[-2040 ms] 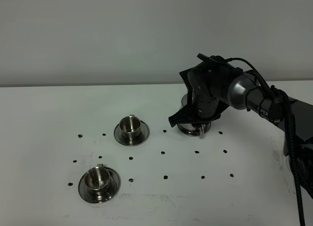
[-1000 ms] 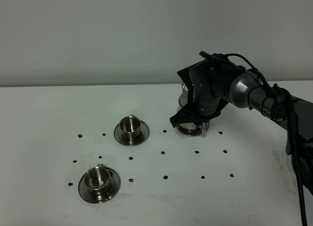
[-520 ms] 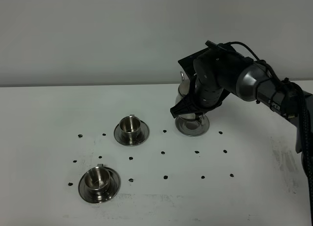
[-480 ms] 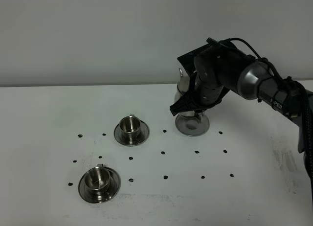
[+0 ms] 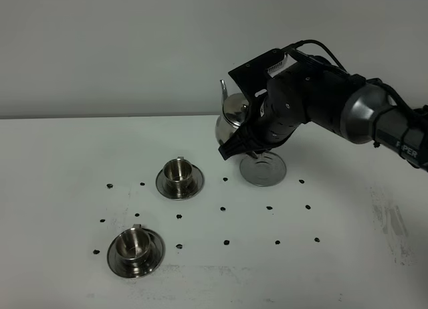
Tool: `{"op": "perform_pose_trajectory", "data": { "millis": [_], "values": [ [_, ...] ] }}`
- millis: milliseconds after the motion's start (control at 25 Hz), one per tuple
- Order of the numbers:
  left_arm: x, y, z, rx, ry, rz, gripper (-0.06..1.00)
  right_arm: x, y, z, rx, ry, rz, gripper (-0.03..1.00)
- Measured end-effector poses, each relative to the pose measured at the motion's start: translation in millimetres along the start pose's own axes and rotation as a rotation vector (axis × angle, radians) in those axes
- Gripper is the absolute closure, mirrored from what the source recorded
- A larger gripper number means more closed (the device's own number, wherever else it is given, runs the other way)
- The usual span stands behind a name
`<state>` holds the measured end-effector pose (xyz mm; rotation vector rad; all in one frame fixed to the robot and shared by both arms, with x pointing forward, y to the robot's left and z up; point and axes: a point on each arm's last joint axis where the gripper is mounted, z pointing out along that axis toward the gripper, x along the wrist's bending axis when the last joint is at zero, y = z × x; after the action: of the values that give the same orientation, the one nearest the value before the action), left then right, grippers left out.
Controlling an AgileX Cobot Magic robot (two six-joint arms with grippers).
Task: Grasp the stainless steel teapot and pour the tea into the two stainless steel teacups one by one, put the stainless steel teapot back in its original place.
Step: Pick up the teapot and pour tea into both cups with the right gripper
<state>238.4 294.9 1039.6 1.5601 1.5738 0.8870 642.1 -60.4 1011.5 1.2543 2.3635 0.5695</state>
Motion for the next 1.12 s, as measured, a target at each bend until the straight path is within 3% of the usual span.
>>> {"op": "perform_pose_trajectory", "data": {
  "millis": [480, 920, 1120],
  "values": [
    [0, 0, 0, 0.000, 0.000, 0.000, 0.70, 38, -40, -47, 0.008, 0.063, -0.144, 0.78],
    [0, 0, 0, 0.000, 0.000, 0.000, 0.70, 86, -58, -64, 0.084, 0.207, -0.318, 0.78],
    [0, 0, 0, 0.000, 0.000, 0.000, 0.70, 99, -59, -68, 0.071, 0.186, -0.430, 0.78]
  ]
}}
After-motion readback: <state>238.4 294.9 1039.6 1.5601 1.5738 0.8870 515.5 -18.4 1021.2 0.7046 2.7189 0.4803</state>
